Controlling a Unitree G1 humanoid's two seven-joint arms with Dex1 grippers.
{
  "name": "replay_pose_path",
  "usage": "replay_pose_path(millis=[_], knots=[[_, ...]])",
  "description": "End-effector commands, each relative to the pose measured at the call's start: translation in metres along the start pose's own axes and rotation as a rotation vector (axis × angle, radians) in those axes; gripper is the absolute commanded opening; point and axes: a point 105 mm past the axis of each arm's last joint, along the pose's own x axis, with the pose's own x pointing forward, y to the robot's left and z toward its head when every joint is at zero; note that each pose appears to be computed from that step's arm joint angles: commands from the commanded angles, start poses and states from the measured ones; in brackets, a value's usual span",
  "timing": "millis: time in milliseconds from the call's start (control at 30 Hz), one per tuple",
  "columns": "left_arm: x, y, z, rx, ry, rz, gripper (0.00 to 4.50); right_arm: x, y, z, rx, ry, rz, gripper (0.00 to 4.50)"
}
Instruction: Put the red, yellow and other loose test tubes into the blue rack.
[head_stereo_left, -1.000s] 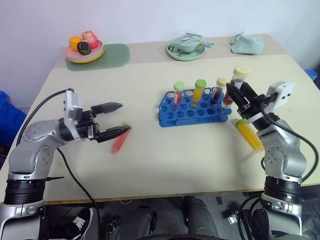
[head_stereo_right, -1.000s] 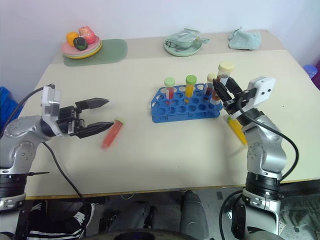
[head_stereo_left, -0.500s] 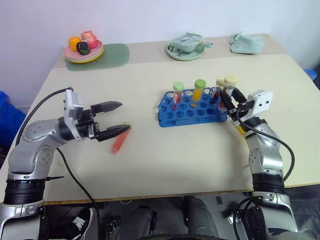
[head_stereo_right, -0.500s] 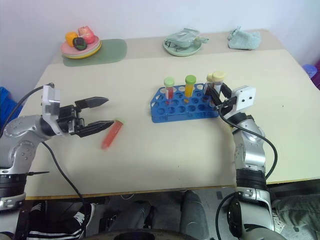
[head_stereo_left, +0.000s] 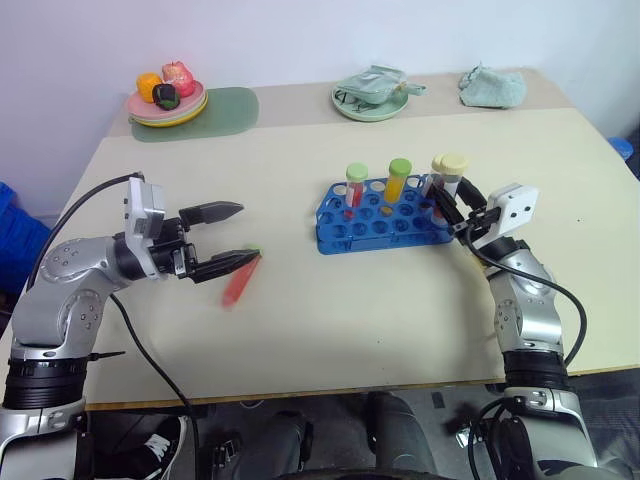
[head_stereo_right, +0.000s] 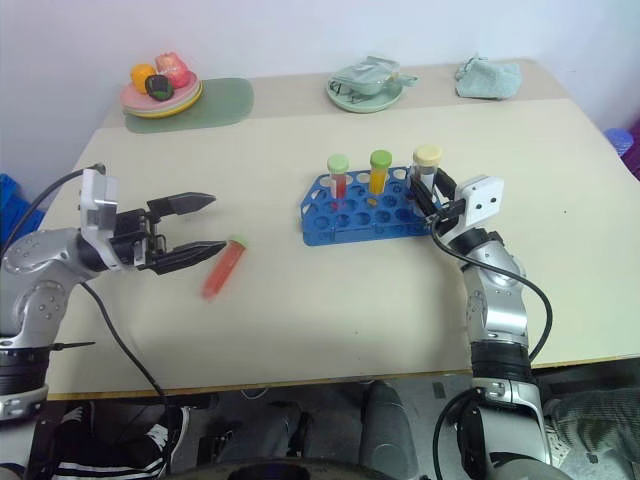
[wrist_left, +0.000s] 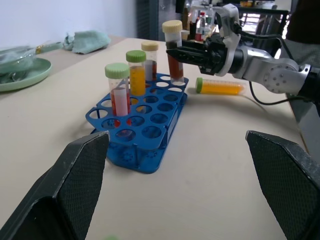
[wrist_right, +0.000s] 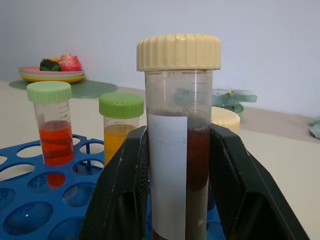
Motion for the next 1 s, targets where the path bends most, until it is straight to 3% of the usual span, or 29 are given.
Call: replay_pose_path(millis=[33,733,1000], knots=[[-0.002,0.003,0.013,0.047,-0.018,0.002,4.5,-0.004,-0.004,0.009,-0.034,-0.022,-0.002,1.64],[-0.001,0.003,0.017,0.051,-0.015,-0.002,4.5,0.003,0.003,0.003,-0.04,-0.024,0.013,1.64],[-0.003,0.003,0.017,0.053,-0.011,0.001,4.5,-0.008,-0.005,-0.006,0.001,0.005,-0.029,1.64]])
